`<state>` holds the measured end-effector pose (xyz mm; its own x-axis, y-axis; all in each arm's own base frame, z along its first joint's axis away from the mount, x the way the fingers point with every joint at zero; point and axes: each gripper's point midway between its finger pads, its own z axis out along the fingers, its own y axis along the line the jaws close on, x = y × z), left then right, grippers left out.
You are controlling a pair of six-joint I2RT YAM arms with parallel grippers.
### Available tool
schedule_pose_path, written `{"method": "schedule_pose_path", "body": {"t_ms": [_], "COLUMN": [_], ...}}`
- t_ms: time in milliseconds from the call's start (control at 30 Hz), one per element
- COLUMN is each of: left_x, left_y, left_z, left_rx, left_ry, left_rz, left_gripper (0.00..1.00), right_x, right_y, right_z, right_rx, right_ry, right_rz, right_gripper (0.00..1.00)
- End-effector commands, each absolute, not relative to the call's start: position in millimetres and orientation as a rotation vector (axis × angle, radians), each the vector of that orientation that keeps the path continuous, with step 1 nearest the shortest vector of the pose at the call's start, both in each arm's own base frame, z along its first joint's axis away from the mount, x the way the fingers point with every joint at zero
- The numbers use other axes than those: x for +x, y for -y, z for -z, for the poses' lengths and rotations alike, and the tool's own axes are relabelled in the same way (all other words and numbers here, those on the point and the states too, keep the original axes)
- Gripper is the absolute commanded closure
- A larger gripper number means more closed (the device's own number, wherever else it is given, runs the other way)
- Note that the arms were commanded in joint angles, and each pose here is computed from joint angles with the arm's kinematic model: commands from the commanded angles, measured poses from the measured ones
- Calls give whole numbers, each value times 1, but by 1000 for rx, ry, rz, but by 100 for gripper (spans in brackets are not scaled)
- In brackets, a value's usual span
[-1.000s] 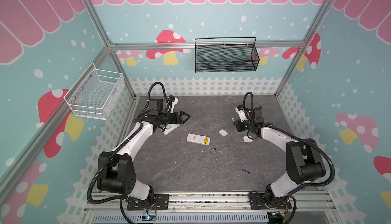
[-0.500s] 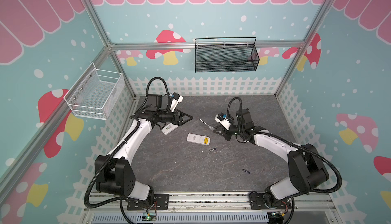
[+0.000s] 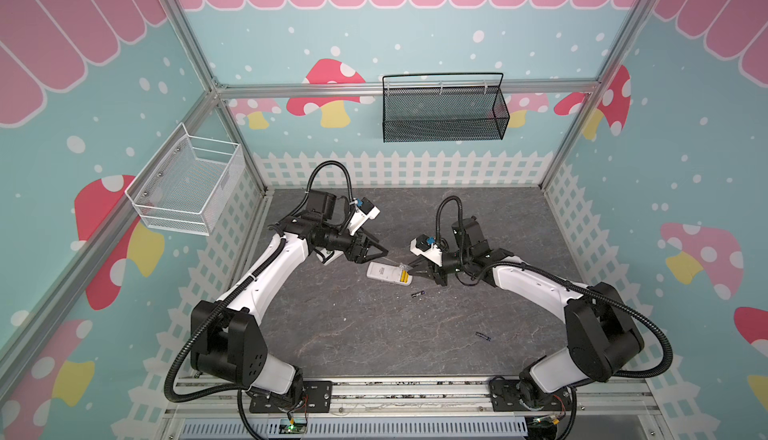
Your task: Unload the batteries from the remote control
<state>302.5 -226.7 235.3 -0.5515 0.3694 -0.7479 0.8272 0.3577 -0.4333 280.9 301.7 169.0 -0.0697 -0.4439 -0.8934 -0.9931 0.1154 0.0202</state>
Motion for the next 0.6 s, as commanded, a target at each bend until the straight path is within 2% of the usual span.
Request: {"method": "schedule_pose_path", "body": {"t_ms": [0, 100, 267, 333, 400, 433, 533, 567], "left_x": [287, 289, 280, 278, 281, 282, 283, 284], "left_y": [233, 234, 237, 237, 238, 237, 234, 234], "left_z": [-232, -224, -219, -216, -221, -223, -222, -220], "left_rx": [1142, 1170, 1193, 1212, 1196, 1188, 1191, 1191], "left_ry": [-2042, -2051, -2055, -2045, -2051, -2054, -2046, -2048], "left_rz": [1164, 1125, 1140, 1140, 1130, 1127, 1116, 1106], "left_gripper": [44, 52, 56, 66, 91, 100, 100, 100], "right_x": [280, 282, 282, 282, 284, 283, 279, 279], "right_y": [-308, -307, -307, -307, -307, -307, -305, -304], "right_z": [-185, -186, -190, -190, -188, -189, -192, -191], "right_rx": [-1472, -1475, -1469, -1468, -1458, -1458, -1469, -1467], "right_ry": [-1548, -1539, -1528, -1521, -1539, -1540, -1510, -1511], "right_rz": [-911, -880, -873, -868, -869, -875, -863, -856], "right_gripper": [100, 100, 100, 100, 100, 100, 99, 95]}}
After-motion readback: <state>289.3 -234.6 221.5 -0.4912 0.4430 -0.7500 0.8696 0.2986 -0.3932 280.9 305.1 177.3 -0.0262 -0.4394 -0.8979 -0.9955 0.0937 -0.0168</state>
